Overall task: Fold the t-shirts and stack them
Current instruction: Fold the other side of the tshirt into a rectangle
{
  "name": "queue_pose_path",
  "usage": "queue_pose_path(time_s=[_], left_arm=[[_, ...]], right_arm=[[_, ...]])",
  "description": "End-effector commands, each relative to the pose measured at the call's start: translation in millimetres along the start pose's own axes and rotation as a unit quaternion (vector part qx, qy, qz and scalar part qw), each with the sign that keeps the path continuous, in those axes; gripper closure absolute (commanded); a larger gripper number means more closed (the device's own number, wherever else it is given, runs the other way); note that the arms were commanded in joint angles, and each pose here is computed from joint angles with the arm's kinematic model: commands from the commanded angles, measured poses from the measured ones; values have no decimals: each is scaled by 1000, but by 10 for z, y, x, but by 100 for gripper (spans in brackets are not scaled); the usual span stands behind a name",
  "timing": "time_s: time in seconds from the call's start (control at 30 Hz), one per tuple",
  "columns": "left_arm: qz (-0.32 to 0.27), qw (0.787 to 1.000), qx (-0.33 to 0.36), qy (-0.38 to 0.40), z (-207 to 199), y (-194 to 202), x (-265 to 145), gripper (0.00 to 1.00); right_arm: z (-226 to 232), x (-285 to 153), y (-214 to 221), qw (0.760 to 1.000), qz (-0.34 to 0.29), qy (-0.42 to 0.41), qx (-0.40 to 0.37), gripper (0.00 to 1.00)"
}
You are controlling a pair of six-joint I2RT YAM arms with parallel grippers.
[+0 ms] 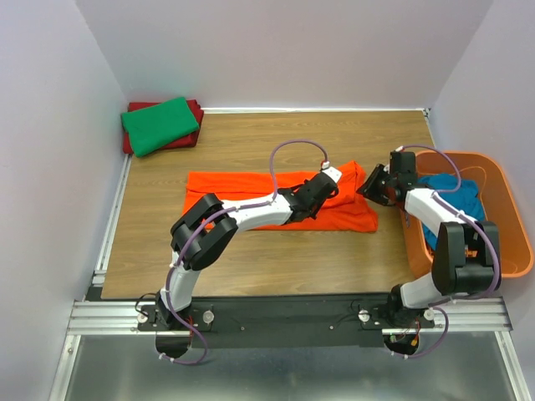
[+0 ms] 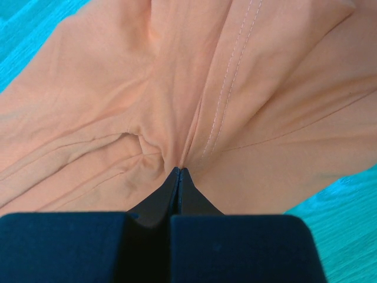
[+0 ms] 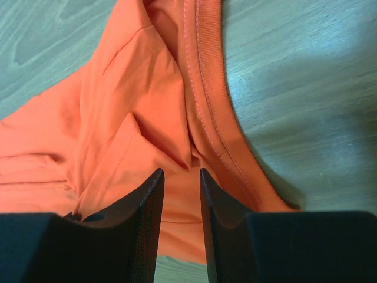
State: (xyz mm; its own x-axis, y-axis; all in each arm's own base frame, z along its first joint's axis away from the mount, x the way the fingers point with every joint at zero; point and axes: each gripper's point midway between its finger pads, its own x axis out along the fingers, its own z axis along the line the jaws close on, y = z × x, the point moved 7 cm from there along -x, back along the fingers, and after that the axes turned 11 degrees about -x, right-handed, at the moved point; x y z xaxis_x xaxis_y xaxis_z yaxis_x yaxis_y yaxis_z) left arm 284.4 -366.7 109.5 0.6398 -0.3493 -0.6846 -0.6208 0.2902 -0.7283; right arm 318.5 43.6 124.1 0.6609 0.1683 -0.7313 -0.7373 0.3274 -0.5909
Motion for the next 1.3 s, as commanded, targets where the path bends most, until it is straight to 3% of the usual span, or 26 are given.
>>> queue_pose_path(time_s=[0.0, 0.47, 0.8, 1.07, 1.27], left_arm=[[-19, 1000, 6, 9, -32, -85, -68, 100], [-15, 1000, 5, 19, -75, -83, -17, 99], [-16, 1000, 4, 19, -67, -97, -15, 99], [-14, 1000, 0, 17, -42, -96, -6, 99], [-12, 1000, -4, 17, -17, -106, -1, 99]], right_arm=[[120, 77, -123, 999, -9, -30, -10, 63], [375, 513, -142, 999, 13, -34, -36, 62], [410, 598, -76, 998, 19, -40, -42, 61], [401, 447, -48, 998, 8, -42, -42, 91], [391, 274, 9, 998, -3, -46, -45, 96]])
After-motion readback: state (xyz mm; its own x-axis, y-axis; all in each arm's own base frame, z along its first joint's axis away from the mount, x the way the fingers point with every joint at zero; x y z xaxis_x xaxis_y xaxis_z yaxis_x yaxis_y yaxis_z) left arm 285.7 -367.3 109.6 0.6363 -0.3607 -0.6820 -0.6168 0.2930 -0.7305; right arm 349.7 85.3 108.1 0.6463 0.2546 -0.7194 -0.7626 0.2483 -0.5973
